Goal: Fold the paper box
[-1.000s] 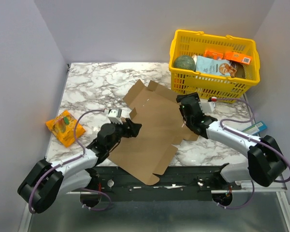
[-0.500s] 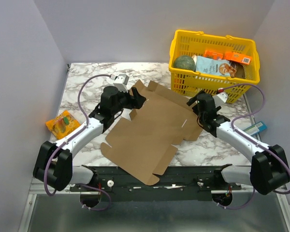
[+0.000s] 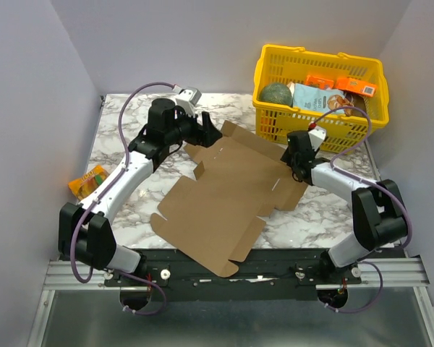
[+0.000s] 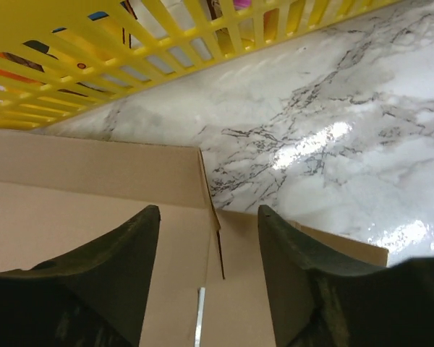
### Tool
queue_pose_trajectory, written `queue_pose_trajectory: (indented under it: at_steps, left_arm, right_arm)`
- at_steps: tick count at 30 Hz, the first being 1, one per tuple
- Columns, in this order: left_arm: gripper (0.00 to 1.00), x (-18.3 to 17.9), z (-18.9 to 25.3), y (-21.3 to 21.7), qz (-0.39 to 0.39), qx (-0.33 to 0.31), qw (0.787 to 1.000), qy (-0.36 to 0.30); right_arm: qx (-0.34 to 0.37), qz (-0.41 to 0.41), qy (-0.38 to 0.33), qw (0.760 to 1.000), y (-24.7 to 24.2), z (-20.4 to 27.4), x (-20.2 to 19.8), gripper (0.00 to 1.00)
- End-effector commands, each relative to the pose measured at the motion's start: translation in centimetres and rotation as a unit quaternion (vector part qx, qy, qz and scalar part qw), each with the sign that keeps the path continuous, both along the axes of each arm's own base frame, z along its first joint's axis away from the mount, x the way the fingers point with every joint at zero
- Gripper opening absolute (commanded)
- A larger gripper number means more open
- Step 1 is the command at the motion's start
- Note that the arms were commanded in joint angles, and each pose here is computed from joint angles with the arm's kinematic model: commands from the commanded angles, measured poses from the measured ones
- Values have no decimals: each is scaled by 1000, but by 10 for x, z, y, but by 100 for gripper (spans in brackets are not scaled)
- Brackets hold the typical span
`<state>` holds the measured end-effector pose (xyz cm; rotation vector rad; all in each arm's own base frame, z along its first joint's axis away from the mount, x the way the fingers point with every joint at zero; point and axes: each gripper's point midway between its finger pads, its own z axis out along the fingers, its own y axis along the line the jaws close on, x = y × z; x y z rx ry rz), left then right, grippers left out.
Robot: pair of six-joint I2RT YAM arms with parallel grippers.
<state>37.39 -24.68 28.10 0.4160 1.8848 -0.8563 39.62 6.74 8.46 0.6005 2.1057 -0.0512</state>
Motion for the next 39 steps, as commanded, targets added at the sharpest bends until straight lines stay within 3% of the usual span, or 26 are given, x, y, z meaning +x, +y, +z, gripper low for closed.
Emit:
queue_pose_trajectory:
  at_steps: [1,3,4,9,13,16,23,27,32,39]
  left_arm:
    - [84,-14,-36,2,-48,23,998,26]
    - [84,-12,-42,7,-49,20,998,24]
    - [84,-12,-42,8,-48,21,998,26]
    - [85,-9,-46,20,-42,38,998,31]
    - [86,-7,-52,29,-47,53,997,37]
    - [87,-2,-48,43,-44,49,997,34]
    - [88,9,-41,79,-13,43,999,18]
    - [88,7,-41,77,-25,43,999,9]
    - [88,20,-32,104,61,82,994,-35]
    - [88,34,-32,112,93,83,991,-54]
  right_arm:
    - [-4,49,8,999,9,-3,14,51]
    - [-7,79,-4,997,16,1,21,38]
    - [-10,85,-2,996,17,-1,19,24]
    - [-27,139,-47,989,22,17,16,1]
    - [-32,202,-131,970,33,47,6,1]
    - [-36,278,-203,938,52,75,-5,1]
    - [-65,377,-284,879,76,130,-27,1]
    - [-61,429,-302,849,91,148,-42,1]
    - [-64,450,-313,834,97,160,-49,1]
    - [-77,483,-311,815,103,162,-57,1]
